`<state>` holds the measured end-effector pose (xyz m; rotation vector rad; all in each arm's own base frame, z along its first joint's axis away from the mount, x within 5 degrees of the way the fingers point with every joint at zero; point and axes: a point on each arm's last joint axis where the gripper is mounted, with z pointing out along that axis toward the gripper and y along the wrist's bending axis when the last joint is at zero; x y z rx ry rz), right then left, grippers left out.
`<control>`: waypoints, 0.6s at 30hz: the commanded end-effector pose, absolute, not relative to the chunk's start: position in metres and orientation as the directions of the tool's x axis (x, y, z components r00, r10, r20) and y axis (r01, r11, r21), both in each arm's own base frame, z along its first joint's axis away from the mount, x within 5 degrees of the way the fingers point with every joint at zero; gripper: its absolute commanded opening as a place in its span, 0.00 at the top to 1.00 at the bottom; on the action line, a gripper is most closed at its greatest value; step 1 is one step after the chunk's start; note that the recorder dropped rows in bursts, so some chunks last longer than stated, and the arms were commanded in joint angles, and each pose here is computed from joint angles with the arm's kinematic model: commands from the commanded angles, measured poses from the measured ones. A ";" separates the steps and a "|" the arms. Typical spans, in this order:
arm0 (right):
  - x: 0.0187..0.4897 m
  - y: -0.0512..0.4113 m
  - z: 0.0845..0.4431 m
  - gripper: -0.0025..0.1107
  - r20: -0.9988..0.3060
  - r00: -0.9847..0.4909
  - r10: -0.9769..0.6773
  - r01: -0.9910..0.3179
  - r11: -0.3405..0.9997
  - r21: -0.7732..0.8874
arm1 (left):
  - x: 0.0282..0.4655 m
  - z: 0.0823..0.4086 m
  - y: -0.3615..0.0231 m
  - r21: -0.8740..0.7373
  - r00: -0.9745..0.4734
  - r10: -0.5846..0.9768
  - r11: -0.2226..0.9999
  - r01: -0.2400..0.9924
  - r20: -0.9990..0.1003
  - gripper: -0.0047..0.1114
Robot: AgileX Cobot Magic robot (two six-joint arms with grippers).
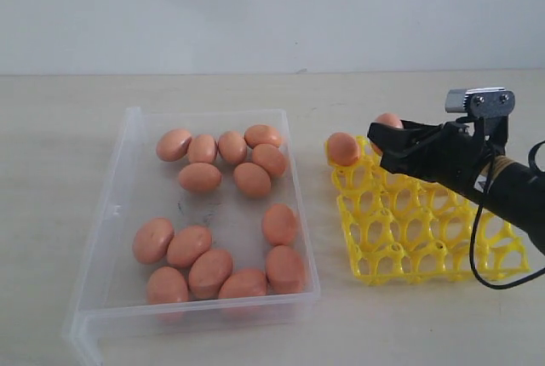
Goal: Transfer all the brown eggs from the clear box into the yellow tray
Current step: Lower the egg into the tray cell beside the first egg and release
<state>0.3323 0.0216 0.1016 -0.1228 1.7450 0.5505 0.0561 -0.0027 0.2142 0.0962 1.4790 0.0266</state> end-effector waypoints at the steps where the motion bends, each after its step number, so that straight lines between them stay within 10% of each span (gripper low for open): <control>1: 0.339 0.020 0.095 0.98 -0.945 -0.250 0.209 -0.375 0.879 0.294 | 0.056 0.213 -0.003 0.081 0.091 0.076 0.996 0.049 -0.993 0.93; 18: 0.346 0.015 0.083 0.98 -0.953 -0.240 0.185 -0.332 0.907 0.259 | 0.056 0.213 -0.003 0.081 0.091 0.076 0.996 0.049 -0.993 0.93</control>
